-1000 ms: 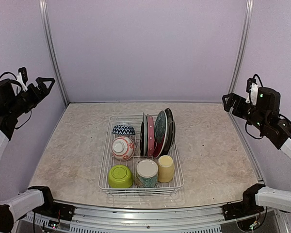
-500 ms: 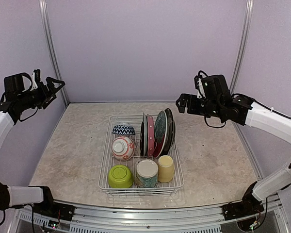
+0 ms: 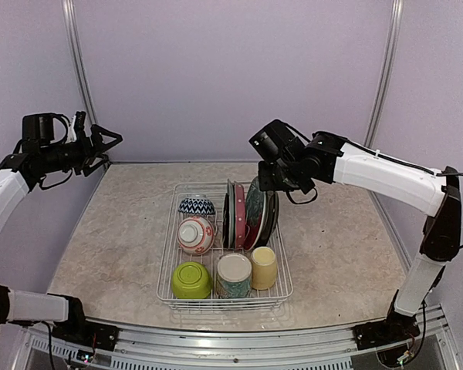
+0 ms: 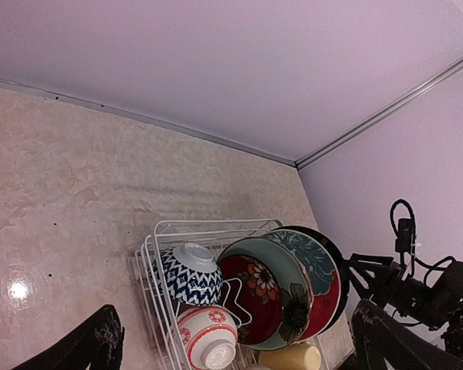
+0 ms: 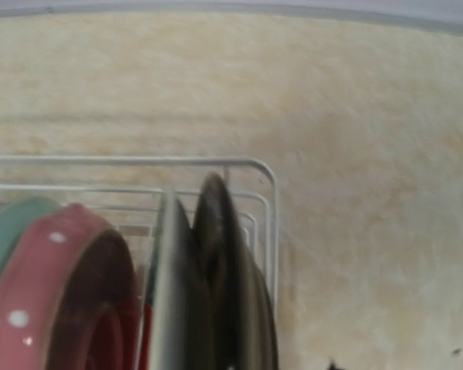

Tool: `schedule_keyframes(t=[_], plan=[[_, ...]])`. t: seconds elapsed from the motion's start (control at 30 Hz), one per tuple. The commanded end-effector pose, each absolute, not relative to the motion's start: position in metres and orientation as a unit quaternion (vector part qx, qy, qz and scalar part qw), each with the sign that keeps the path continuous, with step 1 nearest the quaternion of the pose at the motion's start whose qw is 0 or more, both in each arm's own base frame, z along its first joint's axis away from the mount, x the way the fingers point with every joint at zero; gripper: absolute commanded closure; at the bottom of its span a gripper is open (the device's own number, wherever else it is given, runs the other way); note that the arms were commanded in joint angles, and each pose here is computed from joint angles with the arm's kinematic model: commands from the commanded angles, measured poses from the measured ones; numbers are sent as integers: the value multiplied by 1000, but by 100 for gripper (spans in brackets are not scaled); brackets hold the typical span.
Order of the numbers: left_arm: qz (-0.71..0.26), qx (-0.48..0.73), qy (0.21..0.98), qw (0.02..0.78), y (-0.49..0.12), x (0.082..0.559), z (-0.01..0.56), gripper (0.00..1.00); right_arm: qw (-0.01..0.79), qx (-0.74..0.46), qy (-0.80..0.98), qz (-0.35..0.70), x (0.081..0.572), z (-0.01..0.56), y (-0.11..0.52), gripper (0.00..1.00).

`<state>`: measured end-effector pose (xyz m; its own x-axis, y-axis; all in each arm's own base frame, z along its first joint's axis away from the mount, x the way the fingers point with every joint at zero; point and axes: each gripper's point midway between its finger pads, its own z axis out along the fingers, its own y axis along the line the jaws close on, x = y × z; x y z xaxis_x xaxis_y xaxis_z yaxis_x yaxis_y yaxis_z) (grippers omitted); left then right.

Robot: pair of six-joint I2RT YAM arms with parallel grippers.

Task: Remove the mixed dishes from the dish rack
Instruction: Grab the plate from the dish rack.

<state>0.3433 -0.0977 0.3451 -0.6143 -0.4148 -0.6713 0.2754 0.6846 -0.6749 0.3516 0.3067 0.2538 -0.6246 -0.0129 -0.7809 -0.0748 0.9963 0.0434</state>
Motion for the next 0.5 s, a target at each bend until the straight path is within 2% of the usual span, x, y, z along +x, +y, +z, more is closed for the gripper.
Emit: schedule_keyframes(t=[0.0,0.07,0.27,0.47], plan=[[-391,-31,810,435,-102,342,350,1,430,-21,903,2,348,252,299,60],[-392,-31,811,434,-103,342,350,1,426,-25,904,-4,349,248,300,63],[-391,-33,813,431,-103,343,348,1,412,-29,910,-40,352,233,298,63],[-397,-22,816,419,-114,340,345,1,408,-25,911,-50,356,221,301,69]])
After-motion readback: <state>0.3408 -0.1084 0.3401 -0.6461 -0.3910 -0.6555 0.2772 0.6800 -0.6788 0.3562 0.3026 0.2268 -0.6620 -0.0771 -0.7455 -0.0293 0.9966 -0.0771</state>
